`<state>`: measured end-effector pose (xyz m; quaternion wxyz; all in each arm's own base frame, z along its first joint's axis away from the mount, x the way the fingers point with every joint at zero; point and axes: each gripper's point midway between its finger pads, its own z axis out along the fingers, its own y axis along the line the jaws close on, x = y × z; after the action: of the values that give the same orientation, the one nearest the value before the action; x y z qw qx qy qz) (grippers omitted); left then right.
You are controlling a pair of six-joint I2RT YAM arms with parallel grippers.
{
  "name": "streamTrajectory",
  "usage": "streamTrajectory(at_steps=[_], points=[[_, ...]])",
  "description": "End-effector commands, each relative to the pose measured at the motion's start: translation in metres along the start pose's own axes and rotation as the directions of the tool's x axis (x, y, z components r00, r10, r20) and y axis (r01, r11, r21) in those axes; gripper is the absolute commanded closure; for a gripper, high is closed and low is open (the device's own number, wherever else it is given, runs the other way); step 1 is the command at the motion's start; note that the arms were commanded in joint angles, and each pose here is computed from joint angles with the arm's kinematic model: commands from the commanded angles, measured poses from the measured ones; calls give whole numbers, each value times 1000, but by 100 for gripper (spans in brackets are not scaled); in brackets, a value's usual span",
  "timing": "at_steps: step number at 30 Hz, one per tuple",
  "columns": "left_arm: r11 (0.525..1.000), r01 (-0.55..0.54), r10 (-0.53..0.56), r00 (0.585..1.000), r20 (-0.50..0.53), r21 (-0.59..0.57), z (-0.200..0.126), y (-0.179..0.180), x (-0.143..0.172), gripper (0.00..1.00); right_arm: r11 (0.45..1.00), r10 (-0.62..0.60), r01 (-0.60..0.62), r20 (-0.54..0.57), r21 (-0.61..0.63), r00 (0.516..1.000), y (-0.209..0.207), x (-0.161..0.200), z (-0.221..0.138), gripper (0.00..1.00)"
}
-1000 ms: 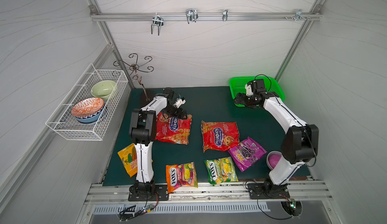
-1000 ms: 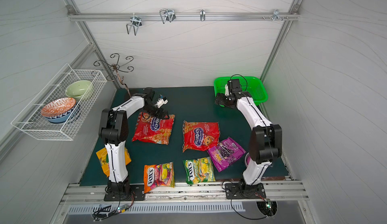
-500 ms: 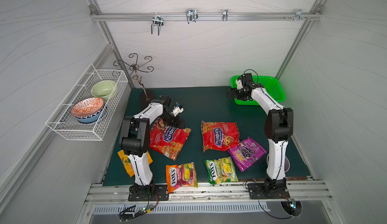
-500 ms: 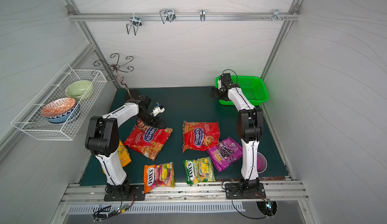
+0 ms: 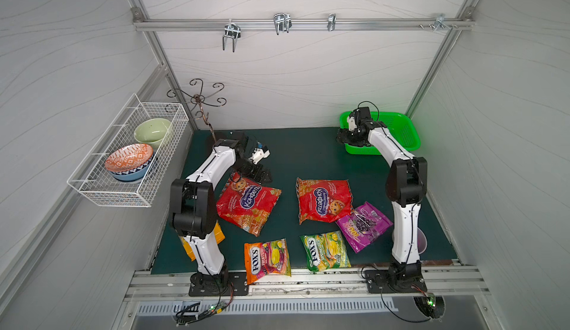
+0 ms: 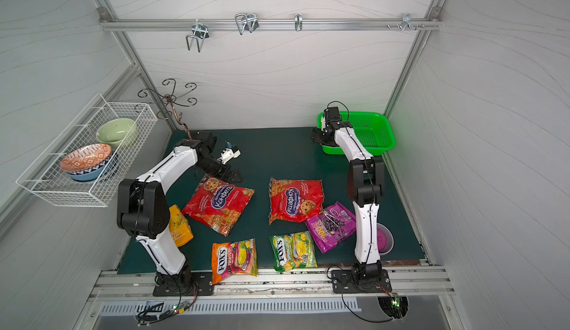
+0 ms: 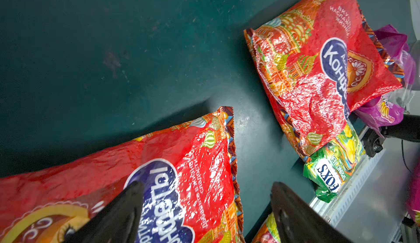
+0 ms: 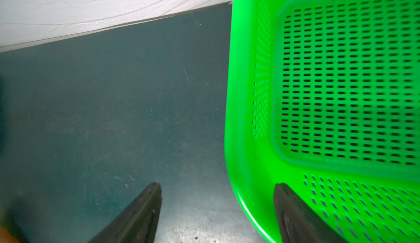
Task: Put the candies in the basket
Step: Pick up the candy at the center of the board.
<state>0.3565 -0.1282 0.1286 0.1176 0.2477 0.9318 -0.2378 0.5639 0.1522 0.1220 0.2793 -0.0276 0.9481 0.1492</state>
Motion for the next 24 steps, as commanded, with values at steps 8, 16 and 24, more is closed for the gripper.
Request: streamTrajectory(at_steps=[8,16,24], points=[[999,27,-26,999,32,-27,-24,6,16,8,966,-59,28,-114,-256,992,84,39,28,25],[995,89,-87,994,69,-36,-28,15,23,8,867,-50,-53,-193,-495,980,191,83,16,26],[987,149,-142,983,115,-59,-35,25,24,8,734,-205,28,-182,-679,962,328,117,-7,25]])
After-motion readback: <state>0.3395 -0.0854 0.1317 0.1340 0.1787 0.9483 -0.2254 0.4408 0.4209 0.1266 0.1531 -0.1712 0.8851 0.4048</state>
